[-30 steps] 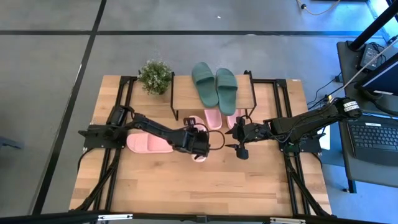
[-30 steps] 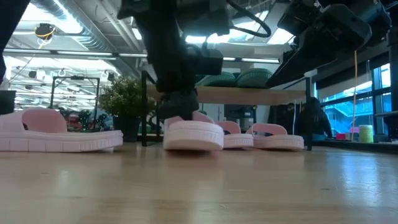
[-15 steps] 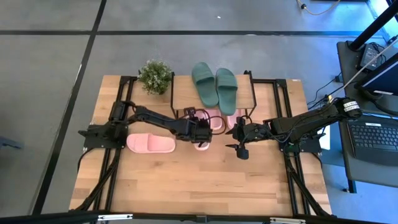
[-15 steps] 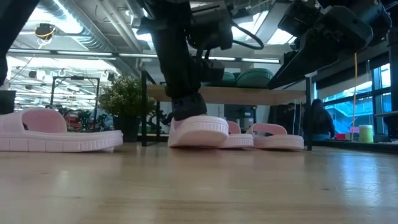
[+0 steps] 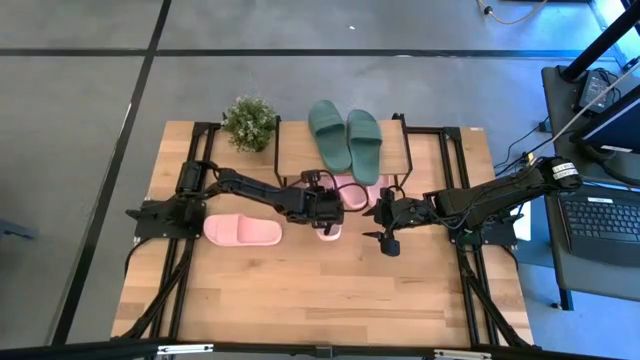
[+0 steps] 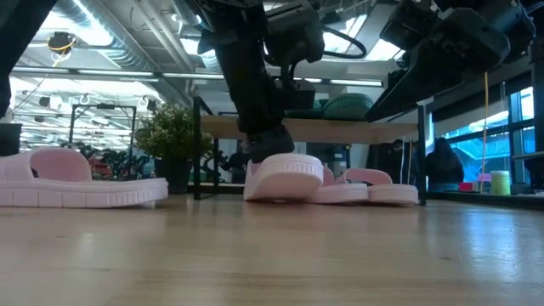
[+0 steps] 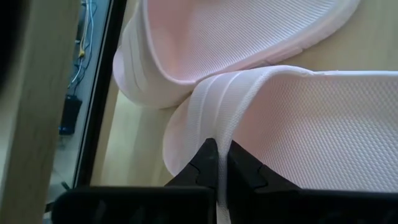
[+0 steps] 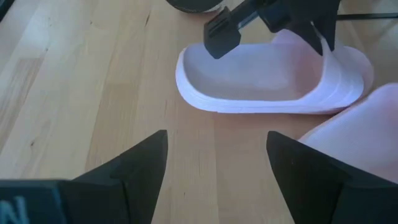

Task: Pick and place slides into the shelf
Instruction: Put the pink slipper under the shelf, then adjust the shelf on the table

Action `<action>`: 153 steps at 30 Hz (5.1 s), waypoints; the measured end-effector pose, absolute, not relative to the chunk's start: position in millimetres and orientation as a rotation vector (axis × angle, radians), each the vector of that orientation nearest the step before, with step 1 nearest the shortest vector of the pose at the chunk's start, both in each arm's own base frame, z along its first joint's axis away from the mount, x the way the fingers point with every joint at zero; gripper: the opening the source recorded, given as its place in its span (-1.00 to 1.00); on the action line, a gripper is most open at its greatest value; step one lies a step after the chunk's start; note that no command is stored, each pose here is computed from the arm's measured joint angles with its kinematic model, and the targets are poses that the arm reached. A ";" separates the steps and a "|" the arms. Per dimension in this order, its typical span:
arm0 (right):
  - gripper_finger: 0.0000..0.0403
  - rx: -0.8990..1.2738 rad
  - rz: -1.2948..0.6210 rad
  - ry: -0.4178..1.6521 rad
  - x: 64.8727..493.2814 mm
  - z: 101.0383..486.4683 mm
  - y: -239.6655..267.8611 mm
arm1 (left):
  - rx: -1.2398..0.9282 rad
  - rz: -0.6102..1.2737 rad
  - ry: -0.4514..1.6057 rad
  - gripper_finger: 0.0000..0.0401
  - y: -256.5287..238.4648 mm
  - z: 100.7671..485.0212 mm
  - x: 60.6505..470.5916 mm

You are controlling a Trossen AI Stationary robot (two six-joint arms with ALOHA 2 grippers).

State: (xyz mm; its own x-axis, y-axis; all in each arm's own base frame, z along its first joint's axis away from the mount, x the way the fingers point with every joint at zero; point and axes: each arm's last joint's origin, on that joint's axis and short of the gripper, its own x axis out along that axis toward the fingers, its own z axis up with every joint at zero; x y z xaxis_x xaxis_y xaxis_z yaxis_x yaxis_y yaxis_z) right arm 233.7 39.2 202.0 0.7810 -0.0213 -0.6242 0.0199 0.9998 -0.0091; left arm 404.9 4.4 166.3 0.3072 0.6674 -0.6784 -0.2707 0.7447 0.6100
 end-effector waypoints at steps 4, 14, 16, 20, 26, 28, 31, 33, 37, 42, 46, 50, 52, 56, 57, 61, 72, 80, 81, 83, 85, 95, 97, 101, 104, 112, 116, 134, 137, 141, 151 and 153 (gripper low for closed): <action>0.36 -0.002 -0.022 0.675 233.6 201.9 39.3 | 0.415 0.654 1.097 -0.97 7.5 166.2 404.6; 0.36 0.002 -0.024 0.677 233.5 201.8 39.2 | 0.394 0.668 1.091 -0.95 8.9 166.2 404.5; 0.36 0.002 -0.024 0.677 233.5 201.8 39.2 | 0.390 0.660 1.093 -0.94 8.6 166.0 404.5; 0.36 0.003 -0.024 0.677 233.5 201.7 39.2 | 0.379 0.639 1.103 -0.94 8.1 165.4 404.2; 0.36 0.002 -0.024 0.678 233.5 201.7 39.2 | 0.357 0.605 1.123 -0.71 7.5 164.4 403.2; 0.36 0.002 -0.024 0.678 233.5 201.7 39.2 | 0.350 0.605 1.121 -0.56 7.3 164.3 403.3; 0.36 0.003 -0.024 0.678 233.5 201.7 39.2 | 0.352 0.606 1.125 -0.37 7.3 164.3 402.8; 0.36 0.003 -0.024 0.678 233.5 201.7 39.2 | 0.355 0.603 1.126 -0.29 6.3 165.1 402.4; 0.36 0.003 -0.025 0.679 233.4 201.6 39.2 | 0.369 0.590 1.119 -0.22 -0.3 171.5 400.1; 0.36 0.001 -0.024 0.681 233.3 201.4 39.2 | 0.375 0.570 1.122 -0.21 -12.1 182.7 393.1; 0.36 0.003 -0.025 0.681 233.3 201.3 39.2 | 0.320 0.543 1.112 -0.21 -24.9 195.2 385.1; 0.36 0.012 -0.028 0.682 233.2 201.2 39.2 | 0.165 0.377 1.107 -0.21 -42.0 207.0 380.4; 0.36 0.020 -0.031 0.682 233.2 201.2 39.2 | 0.083 0.229 1.100 -0.21 -52.2 208.9 382.3; 0.36 0.023 -0.032 0.682 233.2 201.2 39.2 | 0.021 -0.063 1.027 -0.21 -73.7 211.6 390.5; 0.36 0.024 -0.033 0.682 233.2 201.3 39.2 | 0.019 -0.108 0.994 -0.21 -79.0 211.6 393.6; 0.36 0.028 -0.034 0.683 233.1 201.2 39.2 | 0.043 -0.144 0.938 -0.21 -97.2 213.7 394.4; 0.36 0.023 -0.032 0.684 233.1 201.1 39.2 | 0.065 -0.059 0.957 -0.21 -119.0 177.4 403.6; 0.36 0.021 -0.036 0.716 235.9 194.1 39.9 | 0.054 -0.004 1.020 -0.21 -107.0 149.2 411.5; 0.36 0.019 -0.037 0.727 236.9 191.6 40.1 | 0.058 0.010 1.026 -0.21 -104.8 148.0 411.6; 0.36 0.014 -0.039 0.752 239.5 185.5 40.6 | 0.071 0.042 1.054 -0.21 -100.3 146.4 409.8; 0.36 0.008 -0.041 0.781 241.8 178.8 41.0 | 0.076 0.082 1.069 -0.21 -95.9 145.6 408.9; 0.36 -0.005 -0.046 0.844 248.1 161.6 42.2 | 0.109 0.205 1.122 -0.21 -72.2 145.0 406.7; 0.36 -0.005 -0.046 0.844 248.1 161.6 42.2 | 0.128 0.241 1.137 -0.21 -66.3 144.4 405.6; 0.36 -0.008 -0.045 0.843 248.1 161.8 42.2 | 0.161 0.278 1.139 -0.21 -53.2 143.8 406.8; 0.36 -0.008 -0.046 0.842 248.2 161.8 42.1 | 0.173 0.281 1.128 -0.21 -41.7 138.4 407.0; 0.36 -0.007 -0.044 0.835 248.6 162.4 42.3 | 0.120 0.323 1.115 -0.21 -11.7 121.4 398.7; 0.36 -0.007 -0.044 0.835 248.6 162.3 42.3 | 0.104 0.323 1.112 -0.21 -7.0 119.9 399.1; 0.36 0.008 -0.036 0.800 249.5 166.3 44.3 | -0.025 -0.006 1.050 -0.21 -45.0 179.6 380.7; 0.36 0.019 -0.042 0.806 249.1 165.9 44.2 | -0.026 -0.034 1.008 -0.21 -53.6 197.3 374.8; 0.36 0.018 -0.043 0.813 248.6 165.5 44.1 | -0.033 -0.026 0.948 -0.21 -61.8 222.7 360.4; 0.36 0.013 -0.045 0.820 248.1 165.0 43.9 | -0.072 0.301 0.825 -0.21 -80.3 253.8 292.0; 0.36 -0.003 -0.039 0.819 248.2 165.1 43.9 | -0.071 0.361 0.805 -0.21 -85.4 251.8 282.0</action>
State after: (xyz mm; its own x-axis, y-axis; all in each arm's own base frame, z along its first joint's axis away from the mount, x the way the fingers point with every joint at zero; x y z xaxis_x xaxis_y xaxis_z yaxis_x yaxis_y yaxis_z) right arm 248.2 43.9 165.1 0.6820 -0.0354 -0.7305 0.0334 0.9993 -0.0173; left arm 282.0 -85.4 251.8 0.6358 0.2884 -0.7159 -0.3422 0.9368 0.0735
